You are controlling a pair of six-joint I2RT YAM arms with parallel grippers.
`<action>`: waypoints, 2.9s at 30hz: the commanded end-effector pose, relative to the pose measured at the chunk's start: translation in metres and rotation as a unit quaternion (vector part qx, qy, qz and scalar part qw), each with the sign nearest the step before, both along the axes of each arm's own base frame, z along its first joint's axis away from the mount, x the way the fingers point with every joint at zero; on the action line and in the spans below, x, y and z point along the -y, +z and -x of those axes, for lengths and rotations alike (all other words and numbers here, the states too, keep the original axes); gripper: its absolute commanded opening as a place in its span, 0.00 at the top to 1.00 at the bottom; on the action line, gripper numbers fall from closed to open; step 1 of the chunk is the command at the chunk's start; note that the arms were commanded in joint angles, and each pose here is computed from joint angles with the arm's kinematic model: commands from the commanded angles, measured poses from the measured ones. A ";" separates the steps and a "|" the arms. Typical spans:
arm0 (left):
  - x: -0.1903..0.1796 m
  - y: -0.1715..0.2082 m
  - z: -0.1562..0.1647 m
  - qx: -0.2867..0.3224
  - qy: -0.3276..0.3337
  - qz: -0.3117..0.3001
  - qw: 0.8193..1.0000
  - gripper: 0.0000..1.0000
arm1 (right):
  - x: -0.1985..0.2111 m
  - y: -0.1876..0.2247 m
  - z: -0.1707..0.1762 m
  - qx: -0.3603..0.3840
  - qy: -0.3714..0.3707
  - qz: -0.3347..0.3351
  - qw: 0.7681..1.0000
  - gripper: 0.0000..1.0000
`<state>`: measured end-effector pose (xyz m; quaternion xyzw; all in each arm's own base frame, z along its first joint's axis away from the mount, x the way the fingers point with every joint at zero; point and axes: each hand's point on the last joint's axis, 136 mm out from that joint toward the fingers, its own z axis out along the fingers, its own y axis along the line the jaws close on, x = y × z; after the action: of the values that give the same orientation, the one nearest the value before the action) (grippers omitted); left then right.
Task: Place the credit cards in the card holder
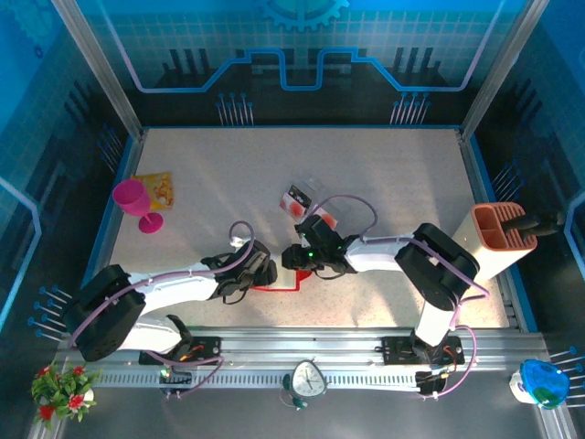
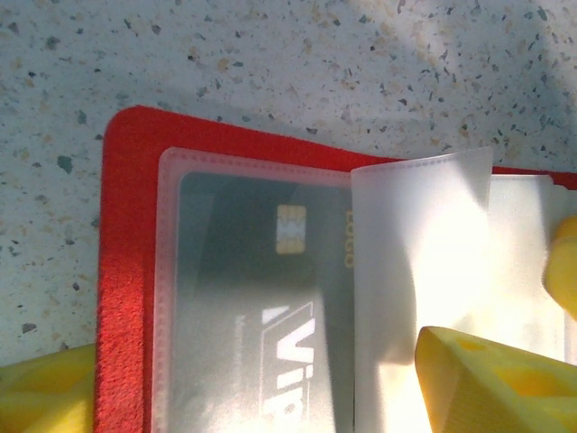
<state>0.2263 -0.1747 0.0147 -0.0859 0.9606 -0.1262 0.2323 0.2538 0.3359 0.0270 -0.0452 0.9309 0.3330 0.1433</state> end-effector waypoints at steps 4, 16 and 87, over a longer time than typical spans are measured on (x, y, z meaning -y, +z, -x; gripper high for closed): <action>-0.001 -0.019 0.012 -0.019 -0.012 0.009 1.000 0.26 | -0.009 -0.013 0.007 -0.029 0.005 -0.010 1.000 0.66; -0.003 0.012 0.003 0.025 0.005 0.032 0.999 0.10 | -0.022 0.008 0.006 -0.035 0.000 -0.063 0.997 0.66; -0.054 0.054 -0.002 0.066 0.091 0.015 0.994 0.01 | 0.058 0.029 0.004 0.058 -0.001 0.100 0.993 0.50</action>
<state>0.2237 -0.1165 0.0643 -0.1717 0.9294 -0.1177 0.3049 0.2507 0.2943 0.0808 -0.0671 0.9349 0.2832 0.2034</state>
